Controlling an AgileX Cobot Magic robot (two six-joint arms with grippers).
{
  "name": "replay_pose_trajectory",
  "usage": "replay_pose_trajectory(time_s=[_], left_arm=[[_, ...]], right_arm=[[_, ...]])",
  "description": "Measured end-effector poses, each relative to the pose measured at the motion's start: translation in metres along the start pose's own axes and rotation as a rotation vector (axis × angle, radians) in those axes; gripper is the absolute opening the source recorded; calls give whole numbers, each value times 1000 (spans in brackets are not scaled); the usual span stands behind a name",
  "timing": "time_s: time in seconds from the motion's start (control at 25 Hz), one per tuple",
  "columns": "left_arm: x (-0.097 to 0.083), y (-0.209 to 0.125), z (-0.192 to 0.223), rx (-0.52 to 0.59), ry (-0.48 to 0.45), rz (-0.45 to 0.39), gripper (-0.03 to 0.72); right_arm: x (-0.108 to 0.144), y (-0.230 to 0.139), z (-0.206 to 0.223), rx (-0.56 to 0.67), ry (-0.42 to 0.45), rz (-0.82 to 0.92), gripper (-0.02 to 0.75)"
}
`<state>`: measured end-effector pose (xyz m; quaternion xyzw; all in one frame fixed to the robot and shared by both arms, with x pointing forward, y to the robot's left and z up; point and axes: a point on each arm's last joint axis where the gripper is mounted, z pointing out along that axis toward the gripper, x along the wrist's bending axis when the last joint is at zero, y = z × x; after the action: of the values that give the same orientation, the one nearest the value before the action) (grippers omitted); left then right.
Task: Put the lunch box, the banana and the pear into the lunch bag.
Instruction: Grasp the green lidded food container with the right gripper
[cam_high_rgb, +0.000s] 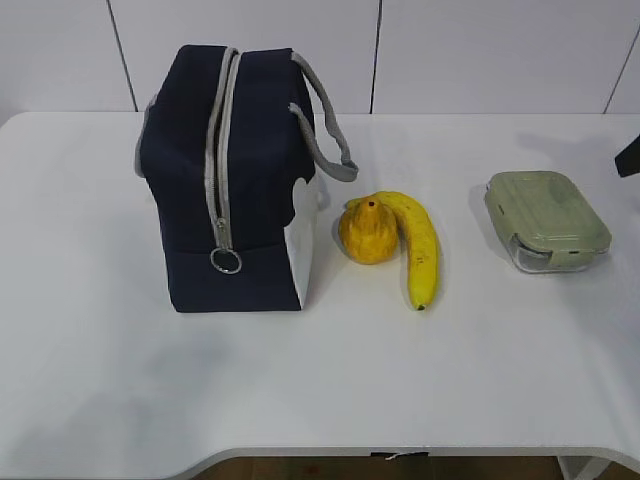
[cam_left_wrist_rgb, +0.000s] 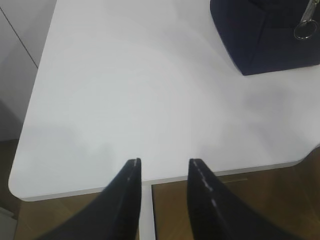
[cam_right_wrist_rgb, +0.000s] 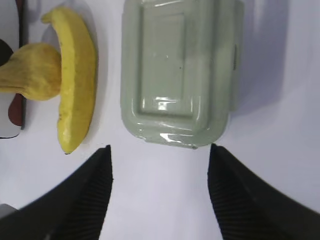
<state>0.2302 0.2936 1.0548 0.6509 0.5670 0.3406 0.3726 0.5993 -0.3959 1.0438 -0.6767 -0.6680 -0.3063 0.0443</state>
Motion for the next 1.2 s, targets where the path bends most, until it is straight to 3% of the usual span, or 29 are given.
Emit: replay_pose_trajectory(time_s=[0.44, 1.04, 1.2], left_arm=[[0, 0, 0, 0, 0, 0, 239], [0, 0, 0, 0, 0, 0, 236], [0, 0, 0, 0, 0, 0, 236]], right_arm=[[-26, 14, 28, 41, 16, 40, 484], [-33, 23, 38, 26, 50, 38, 484], [-33, 23, 38, 26, 48, 25, 541]])
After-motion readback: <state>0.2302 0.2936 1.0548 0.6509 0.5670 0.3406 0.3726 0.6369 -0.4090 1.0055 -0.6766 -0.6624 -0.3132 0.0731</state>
